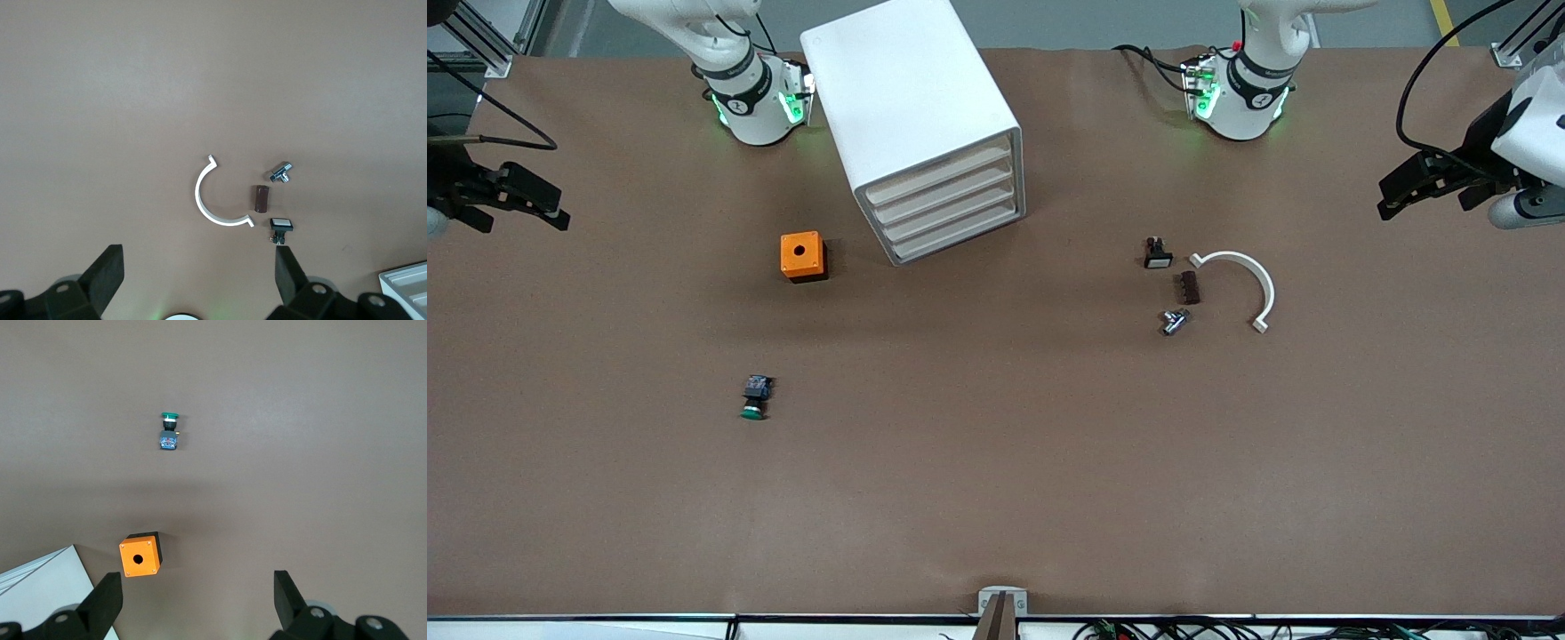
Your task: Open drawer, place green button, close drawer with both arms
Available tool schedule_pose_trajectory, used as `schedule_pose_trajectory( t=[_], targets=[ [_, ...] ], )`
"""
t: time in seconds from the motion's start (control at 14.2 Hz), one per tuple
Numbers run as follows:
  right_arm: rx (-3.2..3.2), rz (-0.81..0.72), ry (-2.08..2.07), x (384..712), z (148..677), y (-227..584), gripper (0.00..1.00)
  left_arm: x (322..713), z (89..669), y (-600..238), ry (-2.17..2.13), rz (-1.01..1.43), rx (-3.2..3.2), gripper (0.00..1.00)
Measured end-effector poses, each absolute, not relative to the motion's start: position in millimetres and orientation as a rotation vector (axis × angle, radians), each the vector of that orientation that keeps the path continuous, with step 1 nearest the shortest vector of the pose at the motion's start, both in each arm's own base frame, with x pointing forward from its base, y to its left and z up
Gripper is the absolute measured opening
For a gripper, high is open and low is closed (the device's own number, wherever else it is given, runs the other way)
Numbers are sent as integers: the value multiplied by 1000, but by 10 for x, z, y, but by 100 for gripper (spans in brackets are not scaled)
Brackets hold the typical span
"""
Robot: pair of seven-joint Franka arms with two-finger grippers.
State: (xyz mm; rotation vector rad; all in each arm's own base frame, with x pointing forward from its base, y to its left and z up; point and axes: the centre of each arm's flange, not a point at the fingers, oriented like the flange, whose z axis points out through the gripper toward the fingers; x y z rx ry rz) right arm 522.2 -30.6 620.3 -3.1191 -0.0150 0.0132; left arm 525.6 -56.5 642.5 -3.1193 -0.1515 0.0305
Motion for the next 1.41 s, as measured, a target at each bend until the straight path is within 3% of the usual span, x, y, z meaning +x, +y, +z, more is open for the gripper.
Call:
schedule_pose_trajectory(
  t=[0.42, 0.84, 1.41],
  targets=[
    [-3119, 14, -15, 5222, 6203, -306, 100, 5314, 6325, -546, -154, 60, -3110, 100],
    [-3119, 12, -15, 5221, 6209, -306, 100, 5672, 5556, -679, -173, 275, -3106, 100],
    [-3118, 70, -17, 5314, 6016, -300, 100, 5795, 4316, -2185, -790, 467, -2923, 100]
  ],
)
